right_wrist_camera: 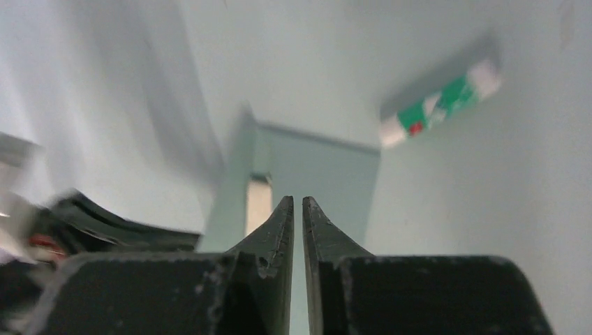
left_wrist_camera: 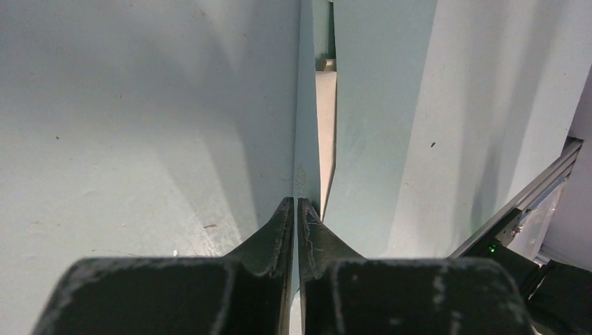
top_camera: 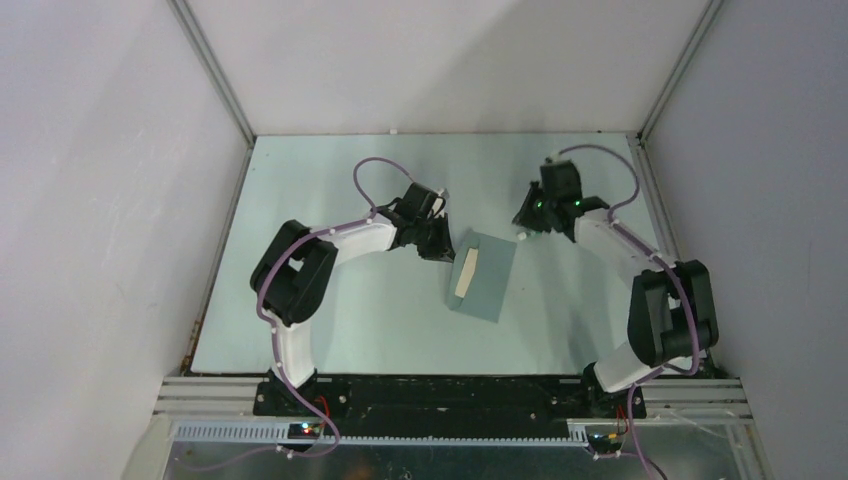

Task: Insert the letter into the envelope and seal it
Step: Seal the envelope flap on the envelope.

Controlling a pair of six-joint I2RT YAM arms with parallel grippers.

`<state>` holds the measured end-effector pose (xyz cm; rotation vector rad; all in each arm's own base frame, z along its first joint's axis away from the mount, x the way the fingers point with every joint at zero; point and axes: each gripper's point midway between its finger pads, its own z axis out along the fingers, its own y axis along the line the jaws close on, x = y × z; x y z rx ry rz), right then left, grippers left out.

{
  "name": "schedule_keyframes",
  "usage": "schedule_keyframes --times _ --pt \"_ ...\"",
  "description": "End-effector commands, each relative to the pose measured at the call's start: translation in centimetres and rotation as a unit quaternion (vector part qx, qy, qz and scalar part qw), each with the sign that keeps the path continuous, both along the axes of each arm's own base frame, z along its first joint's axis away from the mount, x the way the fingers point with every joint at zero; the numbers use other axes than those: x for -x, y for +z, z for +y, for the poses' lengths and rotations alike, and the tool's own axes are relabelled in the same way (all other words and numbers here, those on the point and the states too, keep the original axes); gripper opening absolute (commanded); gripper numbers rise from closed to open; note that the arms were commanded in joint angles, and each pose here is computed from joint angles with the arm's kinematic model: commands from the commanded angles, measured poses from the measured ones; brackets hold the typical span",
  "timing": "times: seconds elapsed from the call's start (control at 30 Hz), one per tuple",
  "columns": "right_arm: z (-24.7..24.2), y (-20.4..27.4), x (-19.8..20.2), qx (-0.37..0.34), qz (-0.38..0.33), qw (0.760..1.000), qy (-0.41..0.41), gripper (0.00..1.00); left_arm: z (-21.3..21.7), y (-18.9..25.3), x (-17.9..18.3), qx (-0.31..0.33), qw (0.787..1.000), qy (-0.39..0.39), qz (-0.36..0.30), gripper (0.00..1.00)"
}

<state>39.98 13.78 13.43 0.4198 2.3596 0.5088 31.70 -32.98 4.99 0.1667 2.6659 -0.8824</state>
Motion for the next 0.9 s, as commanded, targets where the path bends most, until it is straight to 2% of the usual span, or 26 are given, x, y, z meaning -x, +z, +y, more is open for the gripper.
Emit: schedule_keyframes --times 0.0,0.33,0.6,0.87 --pt "2.4 -6.2 4.9 0.009 0.078 0.996 0.035 0.11 -0.6 2.6 -0.3 0.028 0.999 -0.015 -0.029 0.09" --pt "1.9 -11.2 7.2 0.056 0.135 0.989 0.022 0.16 -1.3 2.3 -0.2 0.035 0.999 -0.021 -0.025 0.09" --pt "0.5 -13.8 8.0 0.1 0.167 0.981 0.006 0.16 -2.6 2.0 -0.1 0.041 0.999 -0.03 -0.018 0.09" --pt "0.7 -14.7 8.4 0.104 0.18 0.978 0.006 0.16 -3.7 1.2 0.6 0.04 0.998 -0.042 -0.009 0.09"
